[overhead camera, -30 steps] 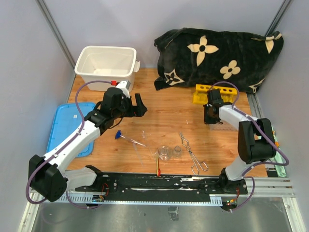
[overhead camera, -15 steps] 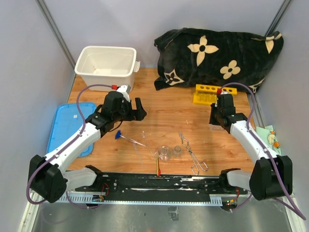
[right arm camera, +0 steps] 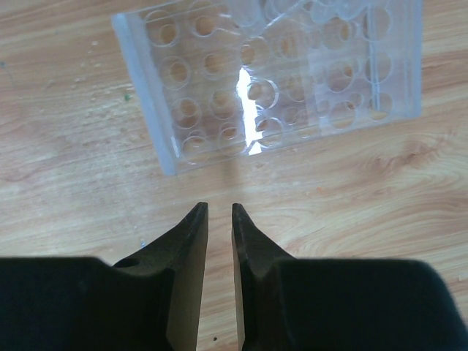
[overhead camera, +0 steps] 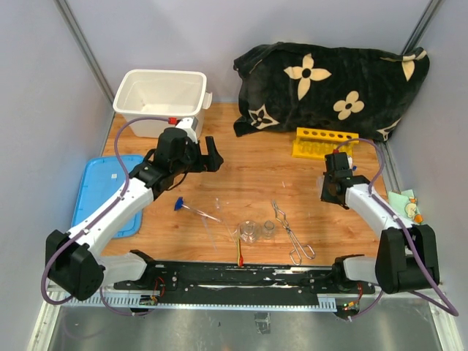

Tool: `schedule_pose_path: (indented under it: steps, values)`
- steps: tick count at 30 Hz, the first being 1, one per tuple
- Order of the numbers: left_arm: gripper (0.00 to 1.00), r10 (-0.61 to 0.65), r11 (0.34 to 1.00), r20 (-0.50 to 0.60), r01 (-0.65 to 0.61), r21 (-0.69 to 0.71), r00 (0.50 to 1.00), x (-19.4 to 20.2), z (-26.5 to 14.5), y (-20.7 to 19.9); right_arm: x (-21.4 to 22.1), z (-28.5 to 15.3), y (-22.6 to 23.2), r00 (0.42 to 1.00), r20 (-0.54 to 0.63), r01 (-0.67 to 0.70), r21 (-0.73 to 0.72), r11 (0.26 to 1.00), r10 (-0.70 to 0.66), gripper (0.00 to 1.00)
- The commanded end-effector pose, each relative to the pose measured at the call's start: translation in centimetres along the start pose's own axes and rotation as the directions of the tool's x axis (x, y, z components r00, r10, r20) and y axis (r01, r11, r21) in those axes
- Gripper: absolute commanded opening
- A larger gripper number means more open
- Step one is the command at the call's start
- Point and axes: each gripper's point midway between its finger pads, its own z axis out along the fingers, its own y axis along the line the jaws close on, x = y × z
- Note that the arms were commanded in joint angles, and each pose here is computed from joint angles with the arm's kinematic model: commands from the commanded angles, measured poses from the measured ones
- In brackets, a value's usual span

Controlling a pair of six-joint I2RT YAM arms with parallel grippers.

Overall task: Organize the chemistry lab equipment
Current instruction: Move the test tube rack to the center of the board.

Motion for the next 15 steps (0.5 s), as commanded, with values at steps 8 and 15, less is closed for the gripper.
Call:
schedule_pose_path:
  steps: [8,15]
  values:
    - [0.99,0.031,0.999,0.024,-0.03,-0.033,0.999,-1.6,-0.2,0.4,1.3,1.2,-4.9,0.992,-0.062,-0.093,0.174,0.98,0.106,0.21]
    - [0.99,0.04,0.999,0.043,-0.038,-0.039,0.998,-3.0,-0.8,0.3,1.5,2.5,-4.9,0.987,-0.09,-0.117,0.167,0.979,0.133,0.21]
